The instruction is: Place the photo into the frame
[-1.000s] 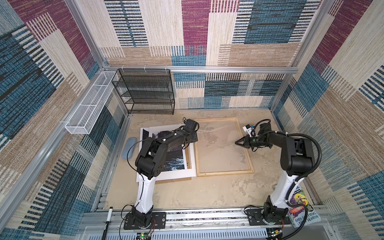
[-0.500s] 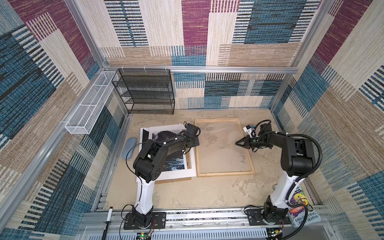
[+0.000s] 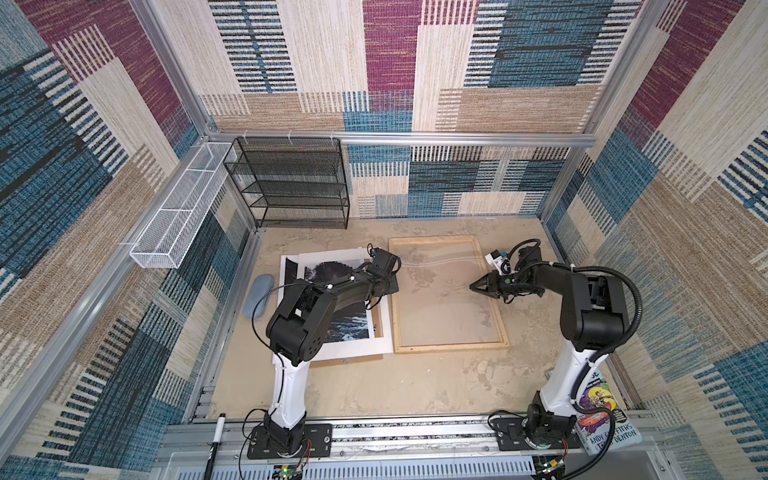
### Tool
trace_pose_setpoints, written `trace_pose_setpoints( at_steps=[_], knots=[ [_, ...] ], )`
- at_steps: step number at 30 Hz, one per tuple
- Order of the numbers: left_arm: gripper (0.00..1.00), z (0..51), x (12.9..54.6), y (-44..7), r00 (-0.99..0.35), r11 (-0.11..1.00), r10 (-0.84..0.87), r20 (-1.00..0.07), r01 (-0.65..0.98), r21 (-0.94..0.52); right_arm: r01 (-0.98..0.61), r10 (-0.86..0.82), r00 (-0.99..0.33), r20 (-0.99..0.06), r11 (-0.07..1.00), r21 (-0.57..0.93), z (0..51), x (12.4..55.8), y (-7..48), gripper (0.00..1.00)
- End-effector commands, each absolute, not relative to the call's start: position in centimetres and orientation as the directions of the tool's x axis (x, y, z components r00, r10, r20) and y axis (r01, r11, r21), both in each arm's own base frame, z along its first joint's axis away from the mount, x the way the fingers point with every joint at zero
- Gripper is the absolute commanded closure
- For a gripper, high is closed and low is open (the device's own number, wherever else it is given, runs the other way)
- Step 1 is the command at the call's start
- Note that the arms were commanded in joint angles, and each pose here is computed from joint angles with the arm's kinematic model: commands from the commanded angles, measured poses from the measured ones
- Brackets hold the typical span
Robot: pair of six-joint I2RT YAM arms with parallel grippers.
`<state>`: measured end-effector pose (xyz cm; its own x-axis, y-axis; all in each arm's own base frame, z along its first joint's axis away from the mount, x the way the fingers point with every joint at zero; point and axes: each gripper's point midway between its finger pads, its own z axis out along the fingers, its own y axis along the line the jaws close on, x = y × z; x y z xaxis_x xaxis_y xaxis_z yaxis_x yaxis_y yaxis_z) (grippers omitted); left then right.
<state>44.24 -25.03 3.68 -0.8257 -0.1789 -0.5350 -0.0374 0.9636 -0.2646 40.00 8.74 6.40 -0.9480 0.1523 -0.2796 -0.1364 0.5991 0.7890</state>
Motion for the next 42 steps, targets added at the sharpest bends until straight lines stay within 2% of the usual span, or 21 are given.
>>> trace_pose_setpoints(
  at_steps=[1,8,18,42],
  knots=[
    [0.72,4.7,44.3,-25.4,-0.811,0.954,-0.203,-0.549,-0.036,-0.298,-0.157,0.148,-0.941,-0.303,0.602,0.783,7.0,40.3,8.8,0.75],
    [0.72,4.8,43.9,-24.7,-0.807,0.955,-0.208,-0.553,-0.045,-0.293,-0.161,0.152,-0.937,-0.315,0.612,0.775,7.3,40.3,8.7,0.61],
    [0.71,5.0,43.7,-24.7,-0.807,0.954,-0.207,-0.553,-0.041,-0.298,-0.157,0.158,-0.933,-0.324,0.63,0.761,7.6,40.4,8.5,0.49],
    [0.71,5.4,43.5,-24.4,-0.799,0.951,-0.218,-0.561,-0.046,-0.304,-0.112,0.176,-0.924,-0.341,0.725,0.679,7.7,40.5,6.9,0.35]
  ],
)
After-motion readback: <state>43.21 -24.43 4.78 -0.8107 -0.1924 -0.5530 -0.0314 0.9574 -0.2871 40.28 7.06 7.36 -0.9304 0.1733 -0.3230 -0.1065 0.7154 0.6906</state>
